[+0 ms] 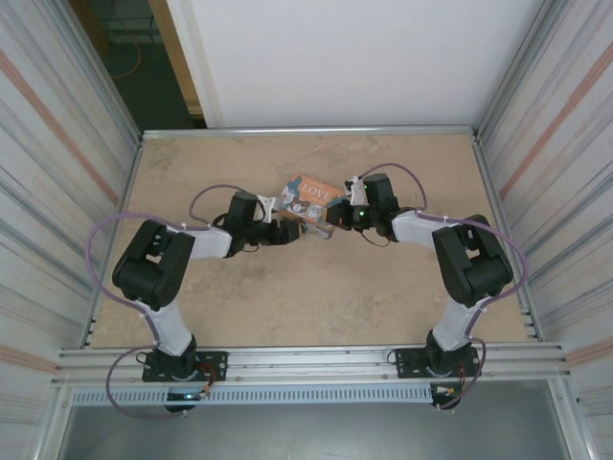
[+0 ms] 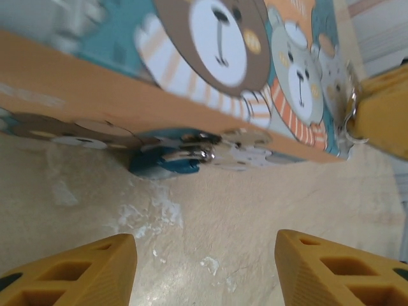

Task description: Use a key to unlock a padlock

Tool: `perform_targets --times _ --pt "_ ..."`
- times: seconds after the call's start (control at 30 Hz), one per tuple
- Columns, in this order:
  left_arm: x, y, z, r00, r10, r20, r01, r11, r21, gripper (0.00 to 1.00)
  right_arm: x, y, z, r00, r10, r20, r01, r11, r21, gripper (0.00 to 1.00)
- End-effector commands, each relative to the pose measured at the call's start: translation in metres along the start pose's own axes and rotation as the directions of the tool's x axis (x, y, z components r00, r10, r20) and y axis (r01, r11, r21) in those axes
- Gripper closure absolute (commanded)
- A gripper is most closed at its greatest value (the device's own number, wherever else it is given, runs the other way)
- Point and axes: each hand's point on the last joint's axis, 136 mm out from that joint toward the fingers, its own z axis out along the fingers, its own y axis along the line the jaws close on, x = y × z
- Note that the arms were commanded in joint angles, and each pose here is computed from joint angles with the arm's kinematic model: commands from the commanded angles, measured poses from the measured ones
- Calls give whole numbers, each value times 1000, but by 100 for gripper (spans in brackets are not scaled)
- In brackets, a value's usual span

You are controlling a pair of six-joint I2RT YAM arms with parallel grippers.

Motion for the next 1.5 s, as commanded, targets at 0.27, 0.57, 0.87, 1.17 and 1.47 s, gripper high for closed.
perform_targets --times 0.27,0.57,0.87,1.17,1.47 --pt "-15 4 12 967 250 52 -242 961 -132 38 10 -16 2 1000 10 -28 -7 994 105 100" --pt "-21 6 23 959 280 49 -272 954 -131 40 10 -11 2 999 -3 -36 6 994 105 100" --pt "-21 6 35 962 270 38 -264 958 -112 44 15 -14 6 999 -1 -52 7 994 107 100" --pt "-24 7 44 964 261 42 -254 960 -119 48 16 -15 7 999 2 -54 4 994 106 100" --pt "-20 -1 48 962 272 32 -266 956 -120 54 16 -14 8 999 -1 -55 7 994 105 100"
